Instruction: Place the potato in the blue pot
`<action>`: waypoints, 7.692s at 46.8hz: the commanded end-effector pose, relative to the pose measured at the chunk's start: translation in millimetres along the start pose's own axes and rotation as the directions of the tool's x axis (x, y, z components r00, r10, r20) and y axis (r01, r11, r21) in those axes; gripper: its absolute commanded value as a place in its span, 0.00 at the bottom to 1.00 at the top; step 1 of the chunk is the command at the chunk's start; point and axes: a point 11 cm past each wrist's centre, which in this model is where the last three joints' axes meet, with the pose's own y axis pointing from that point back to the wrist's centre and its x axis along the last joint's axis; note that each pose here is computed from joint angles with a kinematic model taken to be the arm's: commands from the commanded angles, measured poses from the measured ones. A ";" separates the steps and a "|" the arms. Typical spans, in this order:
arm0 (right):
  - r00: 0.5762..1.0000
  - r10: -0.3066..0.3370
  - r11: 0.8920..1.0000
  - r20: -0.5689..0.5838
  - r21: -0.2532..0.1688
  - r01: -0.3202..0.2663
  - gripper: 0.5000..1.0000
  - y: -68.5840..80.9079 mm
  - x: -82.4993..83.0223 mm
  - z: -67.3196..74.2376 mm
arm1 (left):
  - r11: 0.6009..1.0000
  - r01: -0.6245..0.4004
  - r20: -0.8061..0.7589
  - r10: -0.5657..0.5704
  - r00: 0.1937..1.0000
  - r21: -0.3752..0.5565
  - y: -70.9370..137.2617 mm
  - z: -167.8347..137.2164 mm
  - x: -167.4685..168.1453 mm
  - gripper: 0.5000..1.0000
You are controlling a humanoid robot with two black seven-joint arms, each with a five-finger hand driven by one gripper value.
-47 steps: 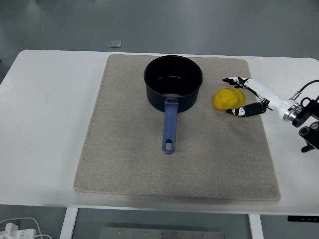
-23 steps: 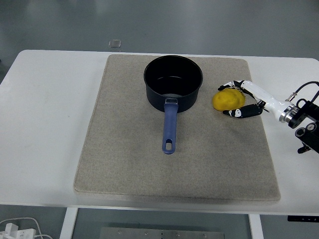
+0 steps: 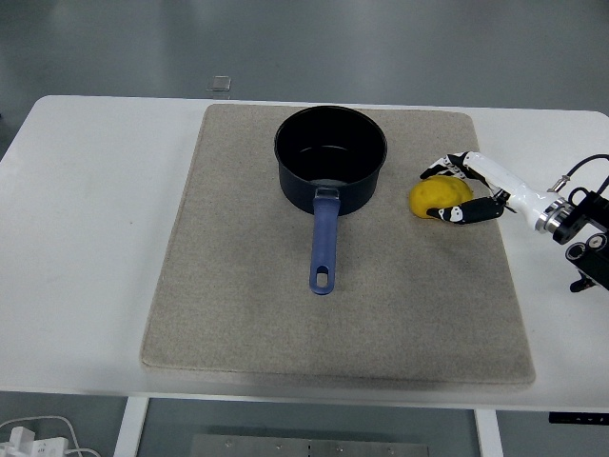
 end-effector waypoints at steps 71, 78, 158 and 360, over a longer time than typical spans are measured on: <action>0.998 0.028 0.975 -0.056 0.223 -0.015 0.00 -88.3 34.4 -130.6 | 1.000 0.017 0.005 -0.017 1.000 -0.004 -0.1 2.8 -5.7 1.00; 0.999 0.019 0.976 -0.043 0.216 -0.009 0.00 -104.9 19.5 -137.8 | 1.000 0.030 0.007 -0.030 1.000 -0.003 -0.5 2.6 -10.4 1.00; 1.000 0.023 0.982 -0.003 0.187 -0.022 0.00 -122.9 -25.1 -133.1 | 0.999 0.033 0.008 -0.033 0.999 -0.003 -0.6 2.5 -11.8 1.00; 0.150 0.384 0.891 0.911 -0.323 -0.319 0.86 -75.7 55.7 -34.2 | 0.999 0.044 0.011 -0.044 0.999 -0.004 -0.6 3.2 -15.2 1.00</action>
